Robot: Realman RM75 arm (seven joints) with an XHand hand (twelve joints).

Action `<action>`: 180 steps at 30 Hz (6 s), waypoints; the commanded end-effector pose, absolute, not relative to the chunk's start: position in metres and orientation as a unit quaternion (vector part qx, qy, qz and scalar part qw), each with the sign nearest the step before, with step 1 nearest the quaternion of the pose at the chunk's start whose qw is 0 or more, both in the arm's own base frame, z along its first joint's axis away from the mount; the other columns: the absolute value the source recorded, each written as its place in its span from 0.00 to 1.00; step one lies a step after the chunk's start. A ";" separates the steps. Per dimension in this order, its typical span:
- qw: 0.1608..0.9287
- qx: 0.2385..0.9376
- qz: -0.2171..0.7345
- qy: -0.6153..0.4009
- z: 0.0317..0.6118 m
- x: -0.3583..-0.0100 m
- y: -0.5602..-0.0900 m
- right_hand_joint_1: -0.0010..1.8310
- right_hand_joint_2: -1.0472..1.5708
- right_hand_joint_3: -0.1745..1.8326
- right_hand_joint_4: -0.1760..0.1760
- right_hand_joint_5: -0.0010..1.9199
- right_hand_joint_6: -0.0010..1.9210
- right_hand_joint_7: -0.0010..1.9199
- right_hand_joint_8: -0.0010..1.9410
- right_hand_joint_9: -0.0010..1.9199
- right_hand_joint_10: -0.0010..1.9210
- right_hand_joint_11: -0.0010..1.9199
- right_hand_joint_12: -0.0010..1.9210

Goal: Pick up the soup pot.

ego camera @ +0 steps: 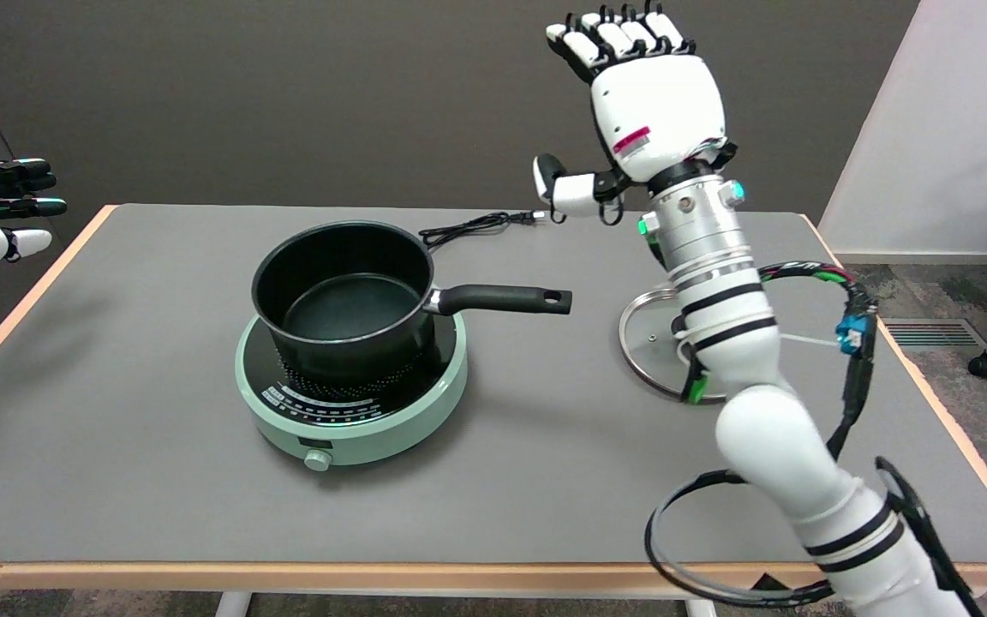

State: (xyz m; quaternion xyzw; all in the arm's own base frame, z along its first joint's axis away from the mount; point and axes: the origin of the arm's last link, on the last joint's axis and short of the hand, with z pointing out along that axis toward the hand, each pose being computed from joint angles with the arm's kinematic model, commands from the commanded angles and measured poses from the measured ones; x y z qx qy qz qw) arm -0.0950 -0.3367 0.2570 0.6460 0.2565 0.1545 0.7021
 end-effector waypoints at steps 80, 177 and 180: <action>0.861 0.487 0.029 0.145 0.118 -0.209 -0.338 0.68 0.00 0.73 0.85 0.01 0.01 0.01 0.01 0.01 0.01 0.01 0.01; 0.830 0.542 -0.027 0.130 0.103 -0.213 -0.355 0.67 0.05 0.73 0.64 0.48 0.48 0.48 0.48 0.48 0.48 0.48 0.48; 0.830 0.543 -0.027 0.126 0.103 -0.214 -0.355 0.67 0.06 0.73 0.61 0.50 0.50 0.50 0.50 0.50 0.50 0.50 0.50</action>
